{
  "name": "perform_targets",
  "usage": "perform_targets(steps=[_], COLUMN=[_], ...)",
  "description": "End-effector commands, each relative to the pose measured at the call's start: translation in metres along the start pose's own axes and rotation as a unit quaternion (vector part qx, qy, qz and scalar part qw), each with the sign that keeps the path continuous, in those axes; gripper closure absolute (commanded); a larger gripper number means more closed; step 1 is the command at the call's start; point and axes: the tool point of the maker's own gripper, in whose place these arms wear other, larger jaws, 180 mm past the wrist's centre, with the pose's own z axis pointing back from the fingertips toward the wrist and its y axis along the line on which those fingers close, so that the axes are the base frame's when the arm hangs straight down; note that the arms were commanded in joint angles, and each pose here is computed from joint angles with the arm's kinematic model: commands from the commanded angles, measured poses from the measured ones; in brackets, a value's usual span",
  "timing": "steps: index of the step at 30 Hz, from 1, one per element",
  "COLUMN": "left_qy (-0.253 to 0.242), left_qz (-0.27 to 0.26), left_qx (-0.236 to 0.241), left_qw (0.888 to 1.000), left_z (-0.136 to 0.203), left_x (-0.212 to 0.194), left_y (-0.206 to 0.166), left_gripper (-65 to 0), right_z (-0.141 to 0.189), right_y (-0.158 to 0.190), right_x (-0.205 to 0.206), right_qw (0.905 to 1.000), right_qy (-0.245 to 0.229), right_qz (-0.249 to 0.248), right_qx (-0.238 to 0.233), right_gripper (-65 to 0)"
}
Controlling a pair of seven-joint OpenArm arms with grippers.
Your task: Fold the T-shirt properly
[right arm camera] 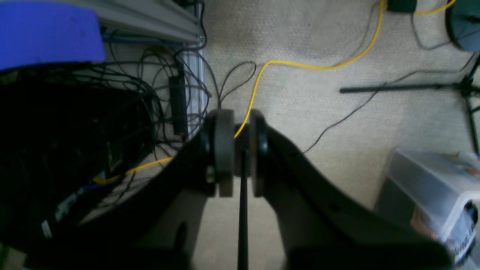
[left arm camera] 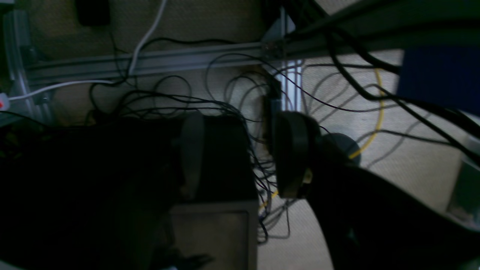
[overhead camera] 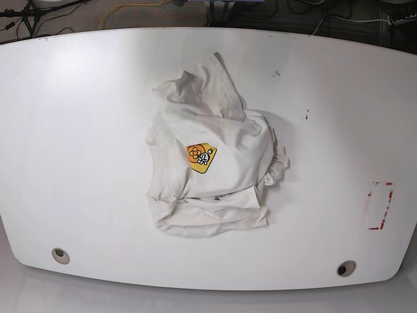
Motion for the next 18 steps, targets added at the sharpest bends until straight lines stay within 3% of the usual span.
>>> perform_targets(steps=[1,18], left_qy=[-0.008,-0.056], left_qz=[0.000,0.013], left_qx=[0.001,0.010], left_qw=[1.000,0.998], left_z=[0.009,0.043], left_x=[-0.002,0.016], left_y=[0.000,-0.001], left_gripper=[-28.2,-28.3], right_z=[0.009,0.044], right_y=[-0.002,0.000], right_x=[0.001,0.021], right_qw=[0.9999,0.9986], right_qy=[-0.011,-0.051], right_qz=[0.001,0.015], right_qx=[-0.002,-0.002], right_gripper=[-6.9,-7.1])
